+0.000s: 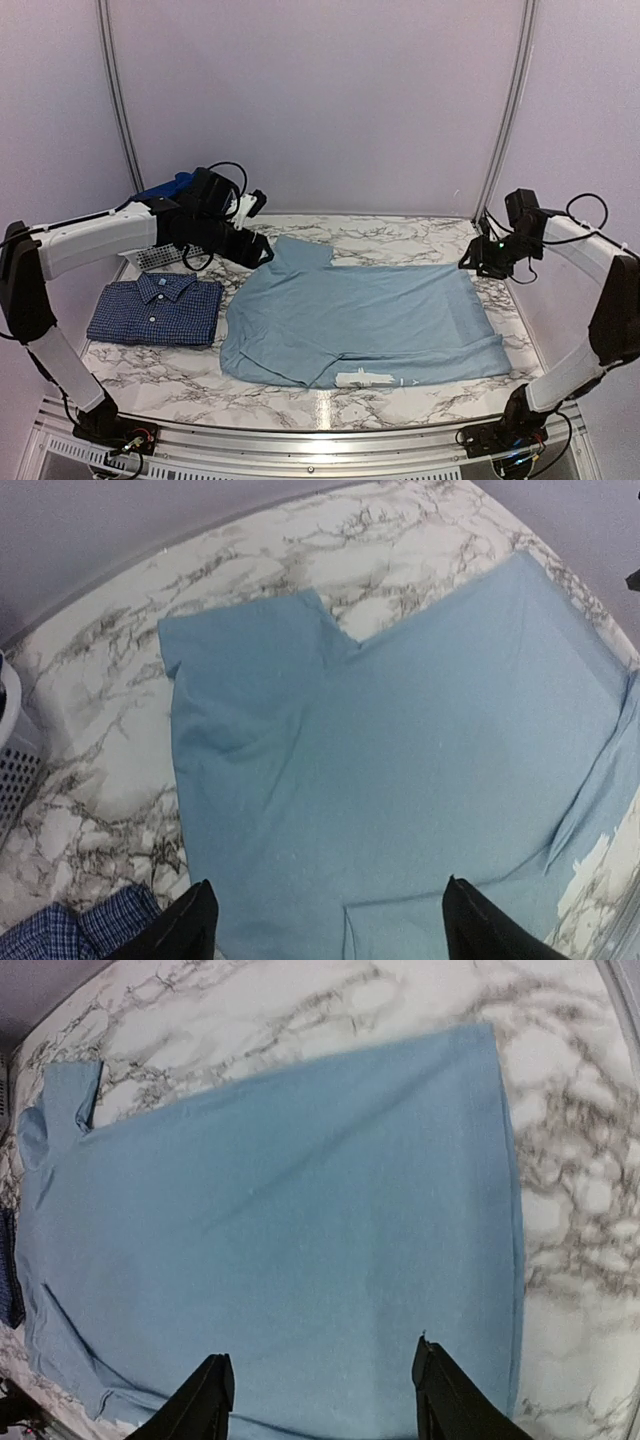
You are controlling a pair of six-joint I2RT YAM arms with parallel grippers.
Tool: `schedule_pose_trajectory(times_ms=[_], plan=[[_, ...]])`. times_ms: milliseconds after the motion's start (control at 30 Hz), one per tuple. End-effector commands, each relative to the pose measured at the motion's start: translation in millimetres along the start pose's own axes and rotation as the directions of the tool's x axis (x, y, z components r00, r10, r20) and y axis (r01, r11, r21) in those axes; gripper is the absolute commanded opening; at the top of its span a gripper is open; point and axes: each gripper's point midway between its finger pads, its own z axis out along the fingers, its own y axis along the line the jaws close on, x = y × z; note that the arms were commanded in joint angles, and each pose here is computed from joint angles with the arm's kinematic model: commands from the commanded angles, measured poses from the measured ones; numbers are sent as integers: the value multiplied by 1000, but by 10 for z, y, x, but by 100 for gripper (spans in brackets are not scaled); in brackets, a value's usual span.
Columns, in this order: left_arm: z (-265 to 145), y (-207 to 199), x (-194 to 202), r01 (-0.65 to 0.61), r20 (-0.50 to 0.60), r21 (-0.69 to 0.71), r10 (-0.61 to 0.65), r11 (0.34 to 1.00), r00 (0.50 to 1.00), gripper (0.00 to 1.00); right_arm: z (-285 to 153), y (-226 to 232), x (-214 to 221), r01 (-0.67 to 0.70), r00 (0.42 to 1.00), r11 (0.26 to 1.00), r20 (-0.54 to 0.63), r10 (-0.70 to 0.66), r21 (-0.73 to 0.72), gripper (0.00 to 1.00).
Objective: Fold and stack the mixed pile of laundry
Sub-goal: Adjust the 1/3-folded T-shirt at the center of the board.
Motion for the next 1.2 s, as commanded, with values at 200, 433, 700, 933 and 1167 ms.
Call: schedule_pose_trajectory(times_ms=[200,433,700,933,1167], plan=[[51,-233,1484,288,-398,-40,-280,957,874,67,-278,-494,1355,-284,914,928,-225,337,240,47],[146,-289,1700,318,-458,-84,-320,944,830,65,-260,-933,1513,-360,873,856,-191,450,372,41],[272,-325,1759,299,-484,-103,-311,949,818,64,-163,-1099,1521,-360,864,826,-178,470,433,43],[451,-336,1663,284,-486,-98,-295,954,823,59,-115,-1183,1549,-367,858,810,-169,484,457,43],[617,-316,1642,258,-495,-102,-274,961,825,56,-78,-1234,1560,-376,852,804,-170,495,461,43]])
